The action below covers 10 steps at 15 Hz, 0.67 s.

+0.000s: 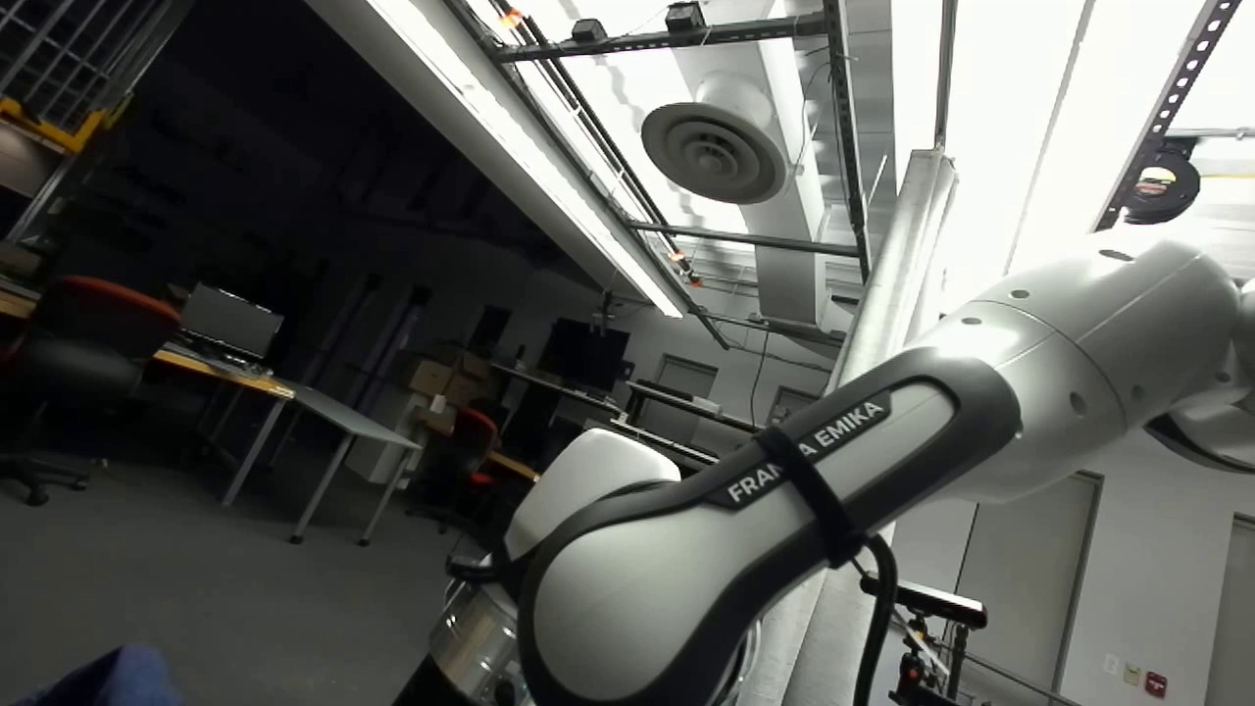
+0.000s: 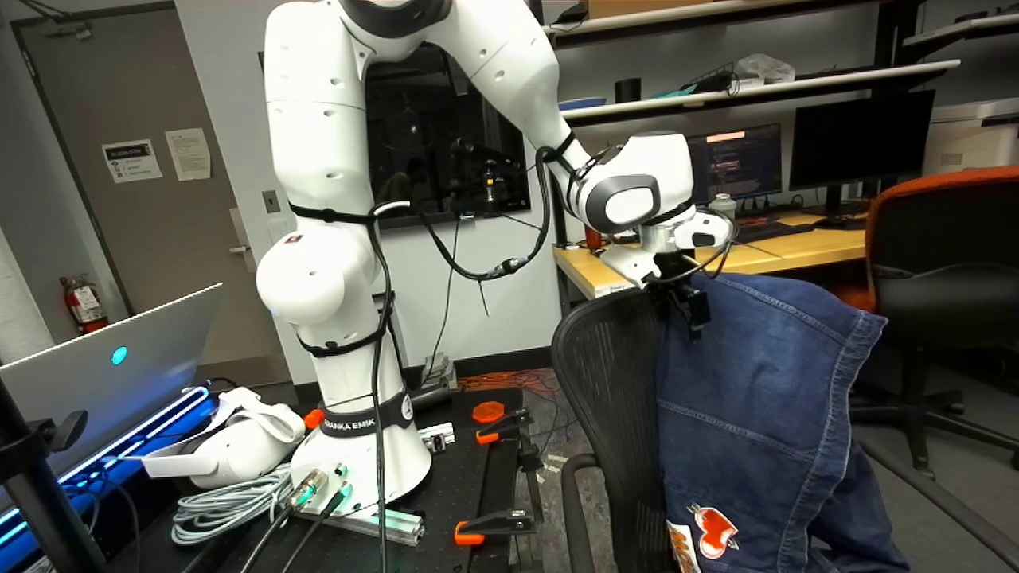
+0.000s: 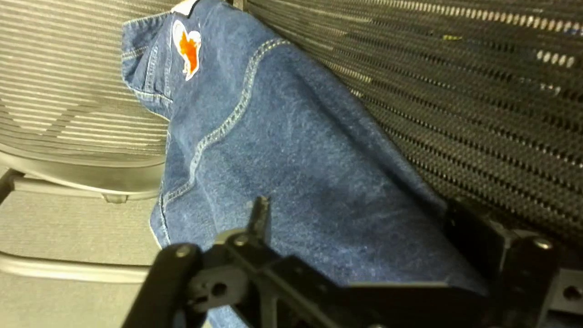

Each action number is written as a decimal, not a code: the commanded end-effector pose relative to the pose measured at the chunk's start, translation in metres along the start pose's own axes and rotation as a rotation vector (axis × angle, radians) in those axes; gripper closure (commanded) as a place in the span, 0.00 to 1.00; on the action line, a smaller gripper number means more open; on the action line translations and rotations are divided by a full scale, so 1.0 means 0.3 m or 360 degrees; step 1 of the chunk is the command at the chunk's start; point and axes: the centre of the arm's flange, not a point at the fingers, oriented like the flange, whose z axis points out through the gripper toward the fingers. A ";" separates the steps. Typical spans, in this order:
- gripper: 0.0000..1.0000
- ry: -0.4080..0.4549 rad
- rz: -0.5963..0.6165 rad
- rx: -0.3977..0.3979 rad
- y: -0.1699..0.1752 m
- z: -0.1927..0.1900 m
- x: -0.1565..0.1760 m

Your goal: Place the denim jacket on the seat of the black chair

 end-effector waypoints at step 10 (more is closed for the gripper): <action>0.99 0.0425 -0.0051 0.0040 -0.058 -0.014 0.073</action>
